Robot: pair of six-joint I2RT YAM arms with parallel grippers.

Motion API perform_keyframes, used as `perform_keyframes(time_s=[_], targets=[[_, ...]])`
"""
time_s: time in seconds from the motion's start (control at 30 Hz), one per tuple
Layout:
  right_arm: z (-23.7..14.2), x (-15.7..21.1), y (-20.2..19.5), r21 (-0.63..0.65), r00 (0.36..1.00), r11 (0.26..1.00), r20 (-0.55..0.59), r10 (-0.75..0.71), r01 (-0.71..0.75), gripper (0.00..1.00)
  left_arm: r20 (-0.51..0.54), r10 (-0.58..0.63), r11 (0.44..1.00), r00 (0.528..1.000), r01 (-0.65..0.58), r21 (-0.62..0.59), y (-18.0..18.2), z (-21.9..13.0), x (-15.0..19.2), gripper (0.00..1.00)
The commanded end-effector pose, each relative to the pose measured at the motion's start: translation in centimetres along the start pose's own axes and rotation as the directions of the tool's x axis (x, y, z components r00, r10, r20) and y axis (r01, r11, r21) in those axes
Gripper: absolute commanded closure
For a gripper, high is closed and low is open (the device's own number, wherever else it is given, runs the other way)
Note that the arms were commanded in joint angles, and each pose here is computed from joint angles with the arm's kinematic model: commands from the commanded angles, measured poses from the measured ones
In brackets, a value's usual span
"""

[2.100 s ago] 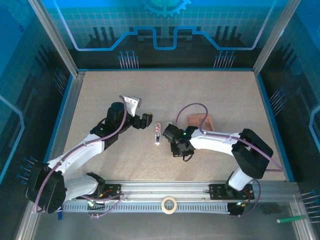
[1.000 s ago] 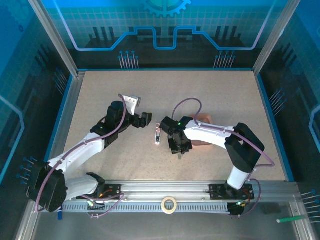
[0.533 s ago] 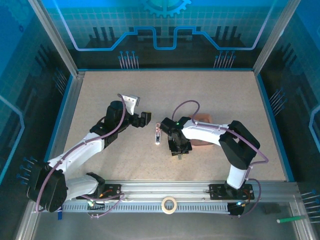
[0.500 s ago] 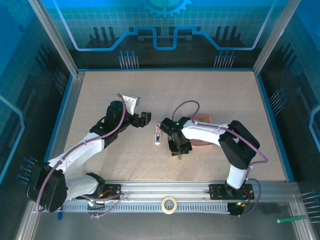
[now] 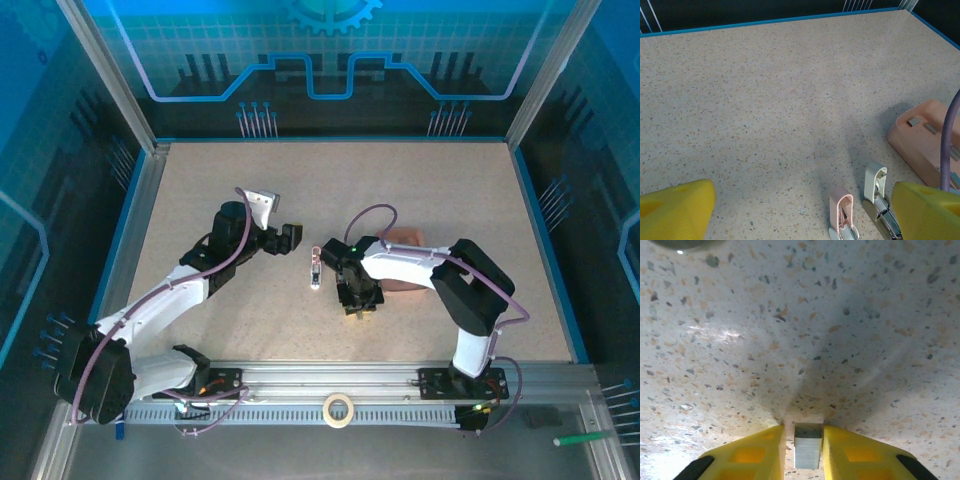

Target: Load the staples into the stapler

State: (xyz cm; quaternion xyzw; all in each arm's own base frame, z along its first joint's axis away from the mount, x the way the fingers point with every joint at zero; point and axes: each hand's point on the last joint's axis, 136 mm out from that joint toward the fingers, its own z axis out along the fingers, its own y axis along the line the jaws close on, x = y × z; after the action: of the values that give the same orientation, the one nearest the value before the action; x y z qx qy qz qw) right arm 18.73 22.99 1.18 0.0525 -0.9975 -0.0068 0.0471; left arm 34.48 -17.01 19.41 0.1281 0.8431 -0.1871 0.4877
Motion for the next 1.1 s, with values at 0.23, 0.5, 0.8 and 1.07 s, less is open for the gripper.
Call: perform_keyframes(time_s=[0.23, 0.5, 0.8, 1.07], targets=[[0.5, -0.3, -1.1, 0.009, 0.998, 0.998, 0.037, 0.054, -0.055, 0.84, 0.029, -0.028, 1.0, 0.999, 0.028, 0.003, 0.0, -0.3, -1.5, 0.08], [-4.4, -3.1, 0.2, -0.075, 0.95, 0.989, 0.276, 0.144, -0.128, 0.84, 0.023, -0.09, 0.995, 0.996, 0.09, -0.034, 1.3, 0.0, -1.4, 0.08], [-8.6, -6.8, 3.3, -0.144, 0.858, 0.98, 0.477, 0.19, -0.137, 0.84, 0.002, -0.183, 0.979, 0.983, 0.183, -0.089, 3.4, 0.1, -0.6, 0.07], [-9.3, -8.7, 6.3, -0.169, 0.821, 0.977, 0.533, 0.204, -0.132, 0.84, -0.022, -0.209, 0.973, 0.978, 0.205, -0.11, 4.3, 1.0, 0.4, 0.07]])
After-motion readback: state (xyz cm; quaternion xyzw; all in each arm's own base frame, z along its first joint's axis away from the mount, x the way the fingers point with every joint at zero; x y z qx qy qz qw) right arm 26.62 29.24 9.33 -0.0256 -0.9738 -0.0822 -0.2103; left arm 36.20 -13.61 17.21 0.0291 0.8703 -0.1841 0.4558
